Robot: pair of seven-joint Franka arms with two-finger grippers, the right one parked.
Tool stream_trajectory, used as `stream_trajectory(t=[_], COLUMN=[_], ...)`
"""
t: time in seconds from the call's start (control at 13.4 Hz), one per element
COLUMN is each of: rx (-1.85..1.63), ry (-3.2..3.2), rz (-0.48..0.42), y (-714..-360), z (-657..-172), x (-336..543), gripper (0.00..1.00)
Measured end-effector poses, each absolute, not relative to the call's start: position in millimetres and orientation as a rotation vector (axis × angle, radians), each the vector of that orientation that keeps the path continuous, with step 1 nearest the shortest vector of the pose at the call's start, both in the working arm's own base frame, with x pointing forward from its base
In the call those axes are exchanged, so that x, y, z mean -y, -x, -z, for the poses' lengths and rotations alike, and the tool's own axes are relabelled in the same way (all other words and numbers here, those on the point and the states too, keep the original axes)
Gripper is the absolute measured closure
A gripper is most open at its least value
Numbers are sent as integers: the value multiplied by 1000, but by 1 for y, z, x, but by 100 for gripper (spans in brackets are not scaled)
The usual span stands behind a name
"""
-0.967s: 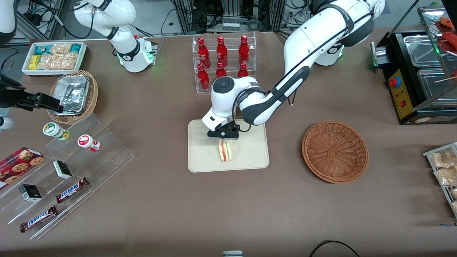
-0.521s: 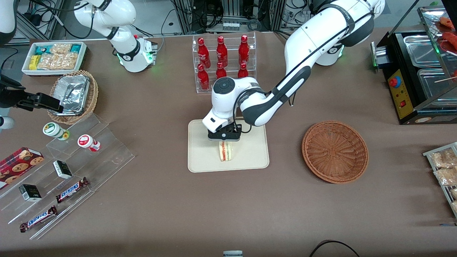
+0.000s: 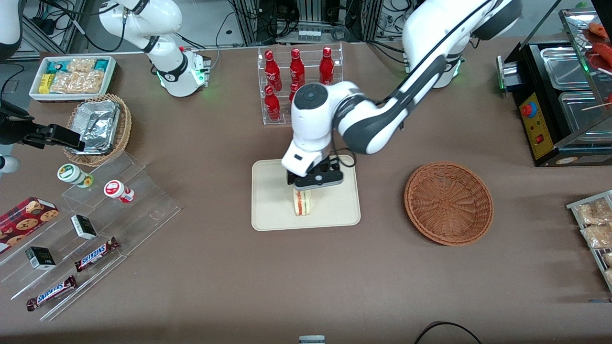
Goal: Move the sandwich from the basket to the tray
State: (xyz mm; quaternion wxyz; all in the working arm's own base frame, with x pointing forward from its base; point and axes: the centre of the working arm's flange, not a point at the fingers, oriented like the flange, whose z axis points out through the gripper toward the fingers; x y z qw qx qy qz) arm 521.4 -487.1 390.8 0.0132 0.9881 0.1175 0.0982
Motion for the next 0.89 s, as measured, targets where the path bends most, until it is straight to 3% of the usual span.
stream_trajectory(t=[0.3,0.52,0.89], rx=[-565,-523,-369], ry=[-3109,-3104,-3130], rz=[-288,-161,-40], y=[-541,-555,-570], z=[-466,-513,-568], x=[419,359,249], gripper=[0,0,0])
